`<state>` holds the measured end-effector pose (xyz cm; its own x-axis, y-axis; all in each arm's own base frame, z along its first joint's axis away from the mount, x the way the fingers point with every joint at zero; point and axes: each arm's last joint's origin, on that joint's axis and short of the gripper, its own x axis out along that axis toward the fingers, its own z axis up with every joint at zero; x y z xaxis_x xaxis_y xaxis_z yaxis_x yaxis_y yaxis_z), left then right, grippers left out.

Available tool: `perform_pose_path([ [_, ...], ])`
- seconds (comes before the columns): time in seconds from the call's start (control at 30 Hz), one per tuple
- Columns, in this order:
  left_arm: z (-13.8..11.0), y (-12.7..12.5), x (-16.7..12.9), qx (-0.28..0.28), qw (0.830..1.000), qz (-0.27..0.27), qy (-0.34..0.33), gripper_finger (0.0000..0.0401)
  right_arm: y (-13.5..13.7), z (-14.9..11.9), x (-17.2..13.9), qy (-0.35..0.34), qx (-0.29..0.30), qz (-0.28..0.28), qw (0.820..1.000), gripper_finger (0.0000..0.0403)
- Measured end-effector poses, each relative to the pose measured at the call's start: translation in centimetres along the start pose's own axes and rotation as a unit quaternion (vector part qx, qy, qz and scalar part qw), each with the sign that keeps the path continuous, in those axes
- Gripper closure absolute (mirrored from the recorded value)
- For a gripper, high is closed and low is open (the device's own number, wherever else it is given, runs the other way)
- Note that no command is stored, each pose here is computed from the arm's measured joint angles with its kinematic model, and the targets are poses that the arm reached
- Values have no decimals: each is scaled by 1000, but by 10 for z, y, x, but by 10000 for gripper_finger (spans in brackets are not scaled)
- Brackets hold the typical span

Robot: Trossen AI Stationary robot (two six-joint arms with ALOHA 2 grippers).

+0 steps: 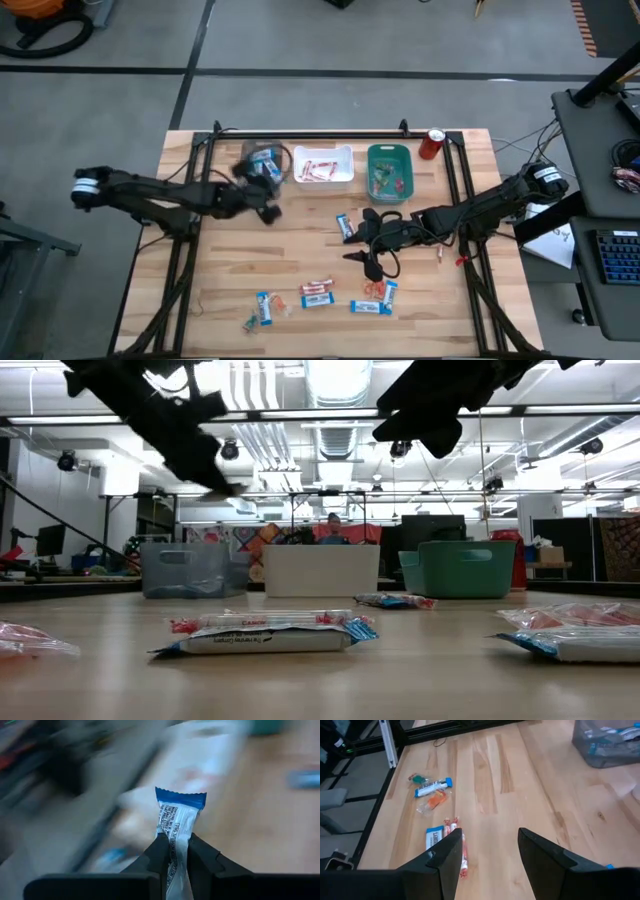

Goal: Sort candy
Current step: Put the white chocolate into the gray bin

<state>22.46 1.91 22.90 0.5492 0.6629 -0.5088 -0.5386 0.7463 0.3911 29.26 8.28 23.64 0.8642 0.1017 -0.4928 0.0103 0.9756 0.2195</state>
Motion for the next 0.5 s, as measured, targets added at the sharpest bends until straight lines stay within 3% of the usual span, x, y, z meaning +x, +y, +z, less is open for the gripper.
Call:
perform_pose_path([
  [0.1,-5,28,3,-101,987,127,18,368,0,0,0,-2,0,-6,1000,220],
  [0.17,-9,42,8,-167,972,163,31,368,0,0,0,-3,0,-8,1000,220],
  [0.33,-17,58,31,-225,964,111,89,368,-1,0,0,-4,1,-12,1000,220],
  [0.5,-25,62,49,-228,957,129,126,356,-1,0,0,-4,7,-13,1000,220],
])
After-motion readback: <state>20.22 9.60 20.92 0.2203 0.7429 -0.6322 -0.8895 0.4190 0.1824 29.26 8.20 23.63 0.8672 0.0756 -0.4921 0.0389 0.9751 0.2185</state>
